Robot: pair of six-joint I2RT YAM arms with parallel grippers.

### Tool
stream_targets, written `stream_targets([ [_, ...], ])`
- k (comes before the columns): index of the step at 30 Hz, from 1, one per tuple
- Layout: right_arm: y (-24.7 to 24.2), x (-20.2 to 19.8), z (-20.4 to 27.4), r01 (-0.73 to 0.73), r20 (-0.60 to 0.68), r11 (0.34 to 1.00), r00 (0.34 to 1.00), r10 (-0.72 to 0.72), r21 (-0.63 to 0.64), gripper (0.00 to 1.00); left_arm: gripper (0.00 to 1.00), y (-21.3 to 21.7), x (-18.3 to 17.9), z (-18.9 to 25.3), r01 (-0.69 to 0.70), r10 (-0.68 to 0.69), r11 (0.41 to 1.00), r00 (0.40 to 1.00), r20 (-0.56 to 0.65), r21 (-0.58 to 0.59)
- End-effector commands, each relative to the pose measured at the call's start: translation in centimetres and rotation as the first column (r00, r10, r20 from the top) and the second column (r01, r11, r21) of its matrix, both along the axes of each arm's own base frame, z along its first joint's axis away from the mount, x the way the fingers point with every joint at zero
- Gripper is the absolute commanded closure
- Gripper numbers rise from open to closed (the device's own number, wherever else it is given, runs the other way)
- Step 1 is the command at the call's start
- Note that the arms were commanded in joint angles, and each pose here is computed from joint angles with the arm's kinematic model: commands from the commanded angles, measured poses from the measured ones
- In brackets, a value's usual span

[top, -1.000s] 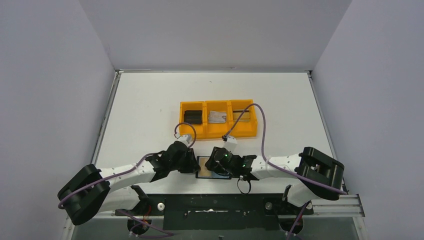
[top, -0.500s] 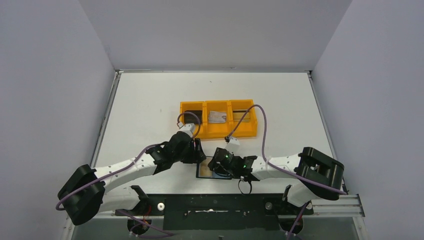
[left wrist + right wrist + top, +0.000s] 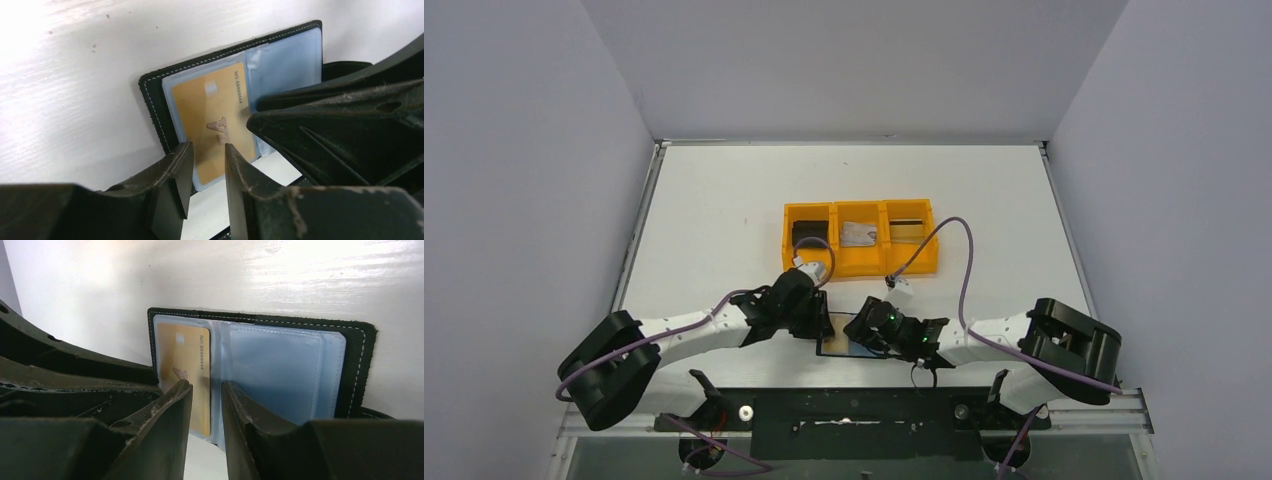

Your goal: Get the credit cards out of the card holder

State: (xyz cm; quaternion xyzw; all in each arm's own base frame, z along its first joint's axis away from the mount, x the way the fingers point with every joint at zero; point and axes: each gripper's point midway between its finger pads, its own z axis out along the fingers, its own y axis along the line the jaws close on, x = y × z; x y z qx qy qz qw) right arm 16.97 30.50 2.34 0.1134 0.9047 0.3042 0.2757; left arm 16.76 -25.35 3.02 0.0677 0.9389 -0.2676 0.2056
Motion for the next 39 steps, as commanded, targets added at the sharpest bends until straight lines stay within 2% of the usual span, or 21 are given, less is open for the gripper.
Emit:
stream_targets([
  [1, 0.3, 0.2, 0.3, -0.012, 0.011, 0.999, 1.000, 0.011, 0.050, 0.70, 0.74, -1.1, -0.2, 0.5, 0.053, -0.052, 0.998, 0.998, 0.022, -0.043],
  [6, 1.2, 0.1, 0.3, -0.044, 0.005, 0.995, 0.999, 0.044, 0.085, 0.73, 0.81, -0.2, -1.0, -1.5, 0.044, -0.044, 0.999, 0.999, -0.020, -0.008],
  [10, 1.5, 0.1, -0.1, -0.047, -0.011, 0.996, 0.999, 0.048, 0.075, 0.74, 0.83, 0.5, -1.7, -2.8, 0.023, -0.023, 1.000, 0.999, -0.045, 0.008],
  [20, 2.0, 0.0, 2.0, -0.092, 0.047, 0.982, 0.995, 0.086, 0.162, 1.00, 0.95, 1.7, -2.2, -4.4, -0.010, 0.013, 0.999, 0.998, -0.065, 0.044],
  [26, 0.7, 0.2, 3.4, -0.080, 0.076, 0.965, 0.995, 0.062, 0.249, 1.00, 1.00, 2.7, -1.7, -4.9, -0.056, 0.062, 0.994, 0.996, -0.058, 0.098],
  [32, -1.0, 0.1, 1.8, -0.058, 0.051, 0.984, 0.997, 0.049, 0.171, 1.00, 1.00, 3.0, -1.5, -5.2, -0.080, 0.086, 0.991, 0.995, -0.053, 0.108],
  [38, -0.9, 0.1, 1.4, -0.052, 0.032, 0.986, 0.998, 0.047, 0.159, 1.00, 1.00, 2.7, -1.4, -4.9, -0.074, 0.079, 0.993, 0.996, -0.051, 0.097],
  [39, -0.9, 0.2, 1.4, -0.048, 0.030, 0.986, 0.999, 0.043, 0.162, 0.97, 1.00, 2.6, -1.4, -4.8, -0.073, 0.078, 0.993, 0.996, -0.050, 0.094],
])
